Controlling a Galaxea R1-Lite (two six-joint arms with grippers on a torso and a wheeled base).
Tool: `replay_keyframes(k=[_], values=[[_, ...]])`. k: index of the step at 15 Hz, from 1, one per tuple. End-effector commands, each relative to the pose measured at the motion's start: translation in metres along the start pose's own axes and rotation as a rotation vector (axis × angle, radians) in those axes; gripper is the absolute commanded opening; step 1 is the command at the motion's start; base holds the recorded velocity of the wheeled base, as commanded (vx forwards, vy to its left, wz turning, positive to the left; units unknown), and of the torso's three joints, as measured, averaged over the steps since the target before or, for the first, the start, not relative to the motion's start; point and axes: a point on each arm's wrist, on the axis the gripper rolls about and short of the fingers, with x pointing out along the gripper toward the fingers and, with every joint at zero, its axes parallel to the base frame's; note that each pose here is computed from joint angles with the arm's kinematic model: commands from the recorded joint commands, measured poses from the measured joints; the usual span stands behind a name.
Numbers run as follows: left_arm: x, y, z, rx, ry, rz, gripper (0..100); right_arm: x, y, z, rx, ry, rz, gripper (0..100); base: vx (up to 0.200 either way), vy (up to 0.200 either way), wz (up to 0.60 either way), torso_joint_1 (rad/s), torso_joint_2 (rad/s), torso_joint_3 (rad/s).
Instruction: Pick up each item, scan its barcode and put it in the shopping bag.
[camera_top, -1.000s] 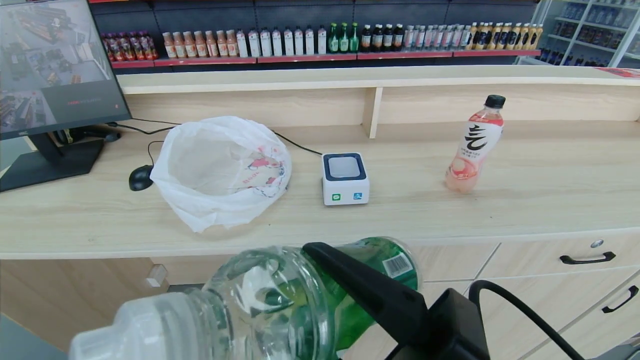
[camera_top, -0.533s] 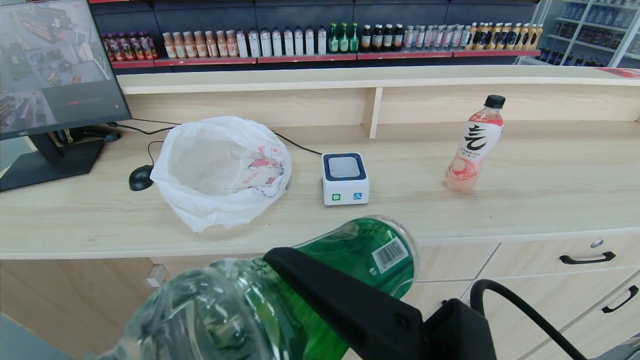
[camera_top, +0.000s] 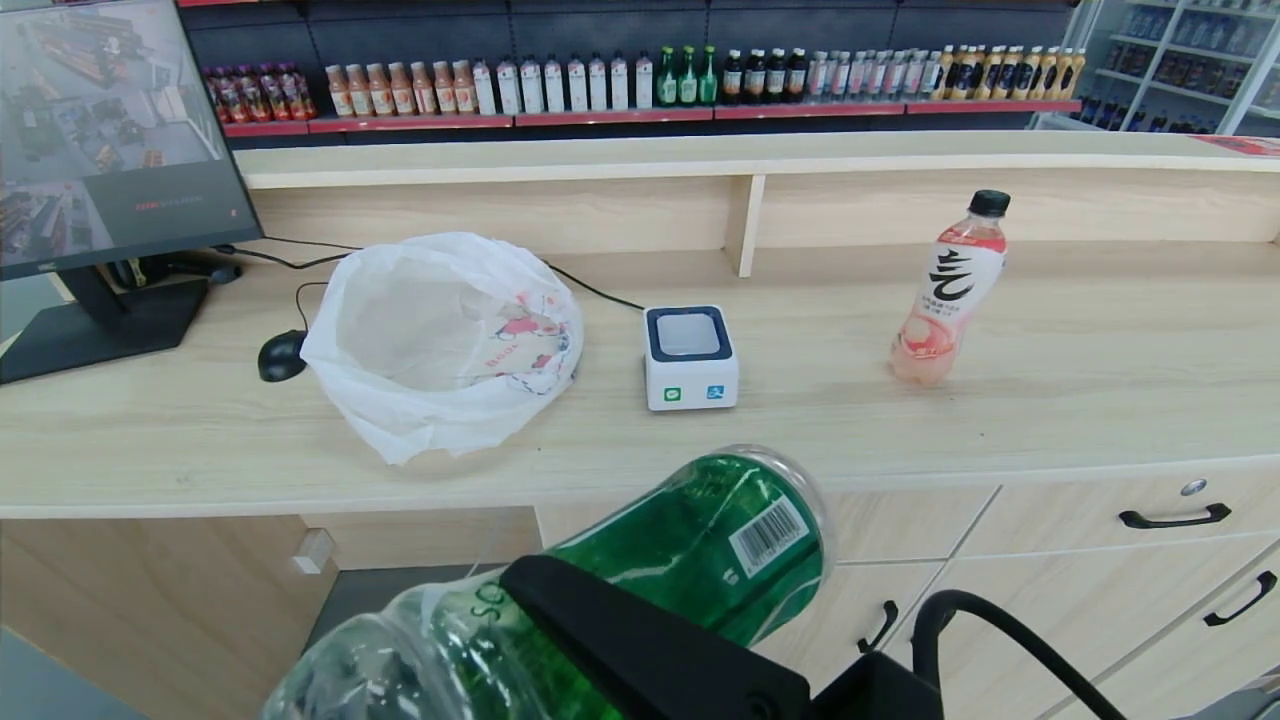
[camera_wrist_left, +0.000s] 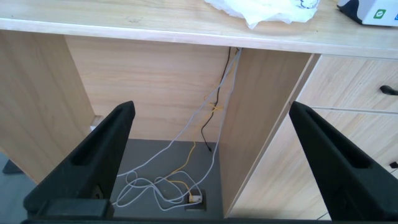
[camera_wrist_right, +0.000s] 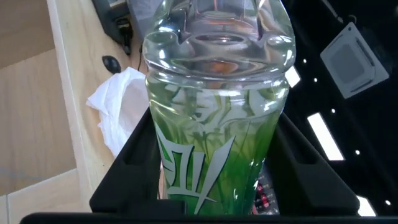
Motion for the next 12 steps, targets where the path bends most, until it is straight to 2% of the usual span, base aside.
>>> replay_keyframes(k=[1, 12], values=[[0.0, 0.0, 0.0, -0.001, 0.0, 0.001, 100, 0.0003, -0.0002, 0.0001, -0.014, 0.0, -0.002, 0, 0.0, 0.0, 0.0, 0.0, 0.0, 0.0], [0.0, 0.0, 0.0, -0.001, 0.0, 0.001, 100, 0.0018, -0.0057, 0.0008, -0.136, 0.001, -0.024, 0, 0.0, 0.0, 0.0, 0.0, 0.0, 0.0]])
